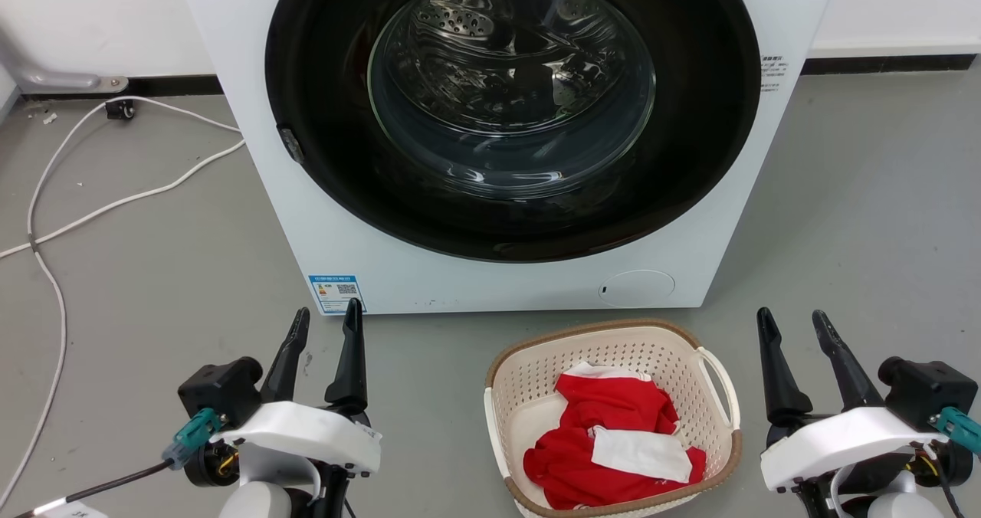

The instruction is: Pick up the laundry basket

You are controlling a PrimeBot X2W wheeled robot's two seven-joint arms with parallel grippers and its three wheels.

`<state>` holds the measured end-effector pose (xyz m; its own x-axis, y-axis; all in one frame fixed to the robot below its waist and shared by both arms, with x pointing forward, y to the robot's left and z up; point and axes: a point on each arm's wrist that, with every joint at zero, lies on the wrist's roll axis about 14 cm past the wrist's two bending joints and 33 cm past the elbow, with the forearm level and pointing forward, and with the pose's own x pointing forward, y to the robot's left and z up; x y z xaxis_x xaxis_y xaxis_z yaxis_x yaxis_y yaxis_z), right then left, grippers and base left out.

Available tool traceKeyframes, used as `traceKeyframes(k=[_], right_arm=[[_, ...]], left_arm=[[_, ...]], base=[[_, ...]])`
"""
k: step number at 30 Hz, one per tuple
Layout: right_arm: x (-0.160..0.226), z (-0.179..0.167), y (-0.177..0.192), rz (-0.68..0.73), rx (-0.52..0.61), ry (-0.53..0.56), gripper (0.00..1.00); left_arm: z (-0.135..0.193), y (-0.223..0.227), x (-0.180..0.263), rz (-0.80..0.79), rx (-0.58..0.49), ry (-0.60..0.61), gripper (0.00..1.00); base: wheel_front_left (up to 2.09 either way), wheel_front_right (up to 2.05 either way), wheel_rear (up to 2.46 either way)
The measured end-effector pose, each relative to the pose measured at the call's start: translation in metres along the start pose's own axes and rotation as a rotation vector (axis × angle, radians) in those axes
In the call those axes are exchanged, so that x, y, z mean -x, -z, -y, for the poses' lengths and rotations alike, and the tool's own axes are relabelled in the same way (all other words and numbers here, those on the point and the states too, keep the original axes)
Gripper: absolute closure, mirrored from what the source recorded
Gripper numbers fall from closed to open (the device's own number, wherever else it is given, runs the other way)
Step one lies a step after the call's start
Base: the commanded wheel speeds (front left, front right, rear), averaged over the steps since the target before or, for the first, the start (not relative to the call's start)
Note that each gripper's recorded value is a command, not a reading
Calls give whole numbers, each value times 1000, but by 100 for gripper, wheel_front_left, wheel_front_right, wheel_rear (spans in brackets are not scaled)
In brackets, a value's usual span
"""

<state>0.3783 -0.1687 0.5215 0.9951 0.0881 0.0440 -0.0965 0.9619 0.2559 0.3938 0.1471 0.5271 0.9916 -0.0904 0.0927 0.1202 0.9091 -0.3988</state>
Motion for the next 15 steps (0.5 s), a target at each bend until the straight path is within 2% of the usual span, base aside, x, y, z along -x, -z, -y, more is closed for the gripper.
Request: traceKeyframes(k=[15], right_arm=[[-1, 0, 6, -35, 164, -11, 0]], left_arm=[[3, 4, -4, 2, -153, 18, 0]], base=[[0, 0, 0]])
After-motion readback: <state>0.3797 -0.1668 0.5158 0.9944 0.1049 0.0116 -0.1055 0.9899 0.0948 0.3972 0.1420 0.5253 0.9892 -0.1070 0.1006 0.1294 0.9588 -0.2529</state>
